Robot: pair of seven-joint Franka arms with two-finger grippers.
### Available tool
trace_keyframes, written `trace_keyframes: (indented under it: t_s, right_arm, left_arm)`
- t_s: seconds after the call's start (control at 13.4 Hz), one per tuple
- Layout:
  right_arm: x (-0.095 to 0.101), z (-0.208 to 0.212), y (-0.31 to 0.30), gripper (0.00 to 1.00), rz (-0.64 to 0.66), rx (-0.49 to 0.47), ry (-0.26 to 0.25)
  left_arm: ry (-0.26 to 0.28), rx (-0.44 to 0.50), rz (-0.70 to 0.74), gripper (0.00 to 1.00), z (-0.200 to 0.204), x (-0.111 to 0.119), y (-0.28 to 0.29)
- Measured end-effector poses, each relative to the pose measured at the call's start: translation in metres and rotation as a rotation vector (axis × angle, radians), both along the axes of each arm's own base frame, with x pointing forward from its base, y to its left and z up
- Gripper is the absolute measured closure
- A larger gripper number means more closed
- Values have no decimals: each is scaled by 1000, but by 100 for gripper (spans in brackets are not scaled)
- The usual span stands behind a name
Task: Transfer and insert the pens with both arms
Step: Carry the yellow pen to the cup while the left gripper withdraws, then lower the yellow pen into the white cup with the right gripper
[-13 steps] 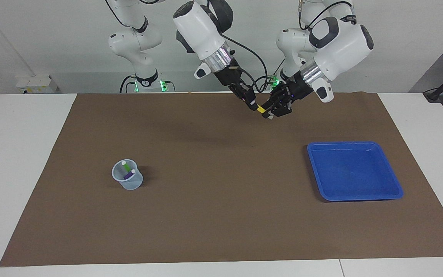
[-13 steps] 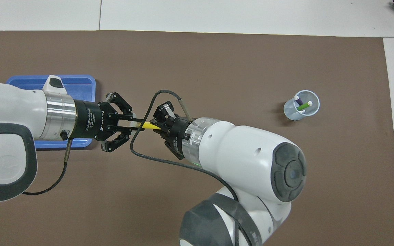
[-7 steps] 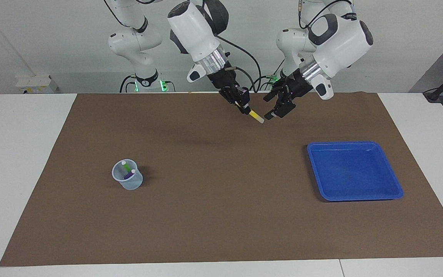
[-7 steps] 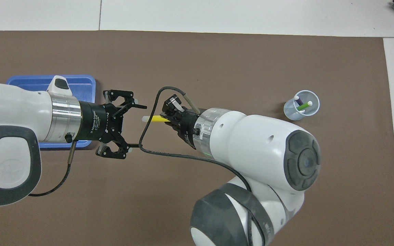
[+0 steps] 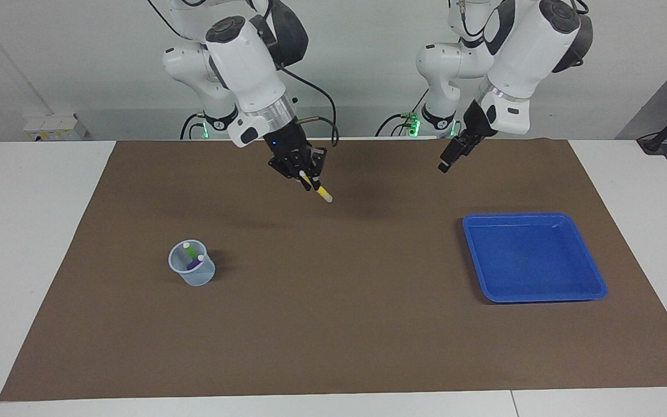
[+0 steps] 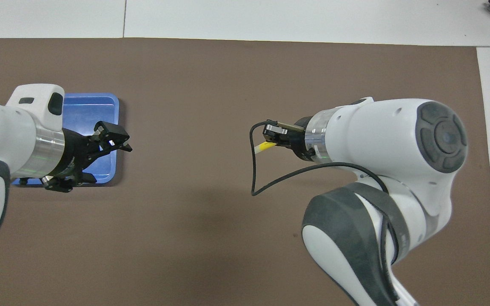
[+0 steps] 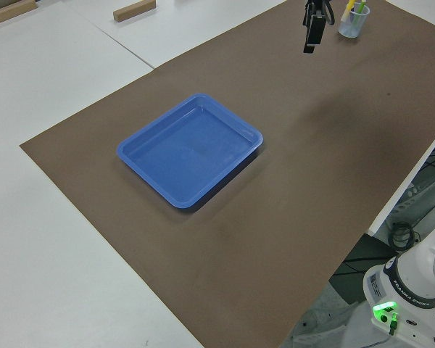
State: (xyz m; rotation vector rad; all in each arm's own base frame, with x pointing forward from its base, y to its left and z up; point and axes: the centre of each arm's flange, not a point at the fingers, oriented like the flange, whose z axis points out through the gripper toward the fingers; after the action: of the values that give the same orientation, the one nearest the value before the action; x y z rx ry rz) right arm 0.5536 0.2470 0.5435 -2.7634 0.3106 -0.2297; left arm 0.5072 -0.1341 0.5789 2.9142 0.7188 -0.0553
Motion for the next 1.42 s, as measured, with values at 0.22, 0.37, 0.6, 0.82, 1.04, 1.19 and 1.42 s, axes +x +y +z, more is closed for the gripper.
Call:
trace_keyframes:
  t_s: [0.22,0.37,0.6,0.82,1.04,1.19,1.42]
  right_arm:
    - [20,-4,-57,82,203,-163,-89]
    - [29,-6,-92,82,385,-284,-135]
    - [44,-8,-164,82,608,-400,-181]
    - [55,-24,-235,82,721,-451,-179]
    - [71,-58,-247,82,730,-445,-180]
    - [78,-76,-245,82,735,-436,-177]
    - [77,-90,-245,82,732,-435,-179]
  left_arm:
    - [-64,93,-227,0,12,5,17]
    - [-109,154,-442,0,24,7,20]
    - [-161,196,-682,0,42,13,35]
    - [-158,199,-705,0,46,17,50]
    - [-122,195,-710,0,56,6,42]
    - [-111,195,-708,0,63,-2,40]
    - [-103,194,-696,0,65,-4,44]
